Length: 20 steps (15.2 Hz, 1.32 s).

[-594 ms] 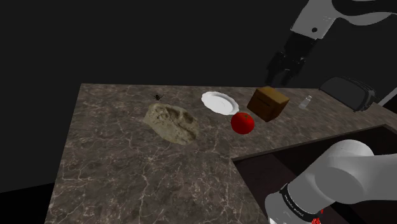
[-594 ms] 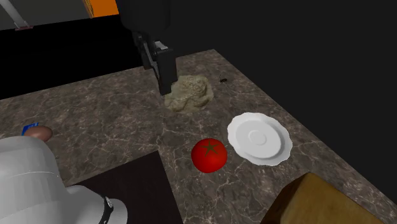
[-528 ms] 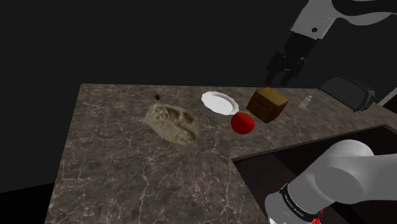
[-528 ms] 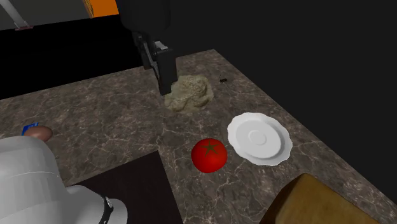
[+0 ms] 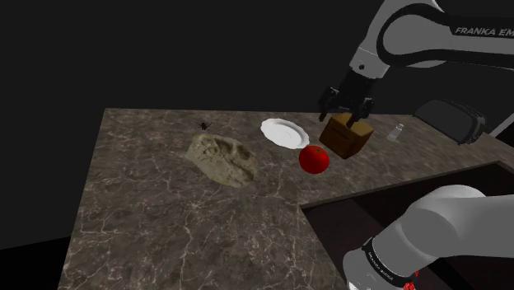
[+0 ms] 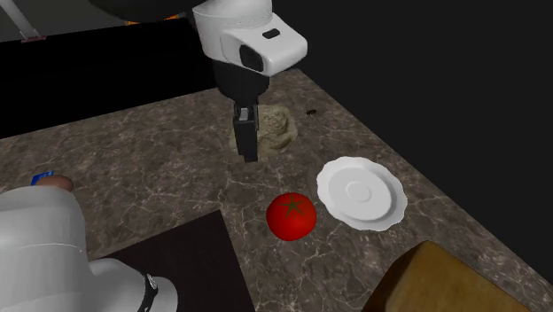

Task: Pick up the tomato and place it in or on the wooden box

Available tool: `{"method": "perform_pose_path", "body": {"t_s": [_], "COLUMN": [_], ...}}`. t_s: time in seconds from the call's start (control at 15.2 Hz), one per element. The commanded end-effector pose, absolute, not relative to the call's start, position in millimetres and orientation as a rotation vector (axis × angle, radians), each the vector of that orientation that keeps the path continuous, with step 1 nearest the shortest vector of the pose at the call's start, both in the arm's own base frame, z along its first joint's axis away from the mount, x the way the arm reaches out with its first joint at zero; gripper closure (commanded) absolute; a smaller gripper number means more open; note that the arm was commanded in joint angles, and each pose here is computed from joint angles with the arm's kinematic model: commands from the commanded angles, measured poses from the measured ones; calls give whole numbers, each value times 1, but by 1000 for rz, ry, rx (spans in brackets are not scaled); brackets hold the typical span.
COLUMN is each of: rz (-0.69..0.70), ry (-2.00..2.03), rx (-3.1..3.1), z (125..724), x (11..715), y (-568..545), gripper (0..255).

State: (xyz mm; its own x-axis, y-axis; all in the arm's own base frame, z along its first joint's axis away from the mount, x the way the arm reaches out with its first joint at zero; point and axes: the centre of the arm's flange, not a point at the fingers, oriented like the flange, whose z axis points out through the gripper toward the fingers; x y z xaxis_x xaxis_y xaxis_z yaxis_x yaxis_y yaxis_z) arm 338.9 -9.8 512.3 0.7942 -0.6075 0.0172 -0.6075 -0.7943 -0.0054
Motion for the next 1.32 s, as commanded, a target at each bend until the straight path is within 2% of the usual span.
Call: {"method": "perform_pose_path", "body": {"t_s": [0.0, 0.59, 1.25], "rz": [59, 157, 157], "ry": [-1222, -1971, -1971], "rx": [2871, 2300, 2300], "z": [490, 400, 360], "x": [350, 378, 378], "y": [-18, -64, -70], "gripper": [0, 0, 0]}}
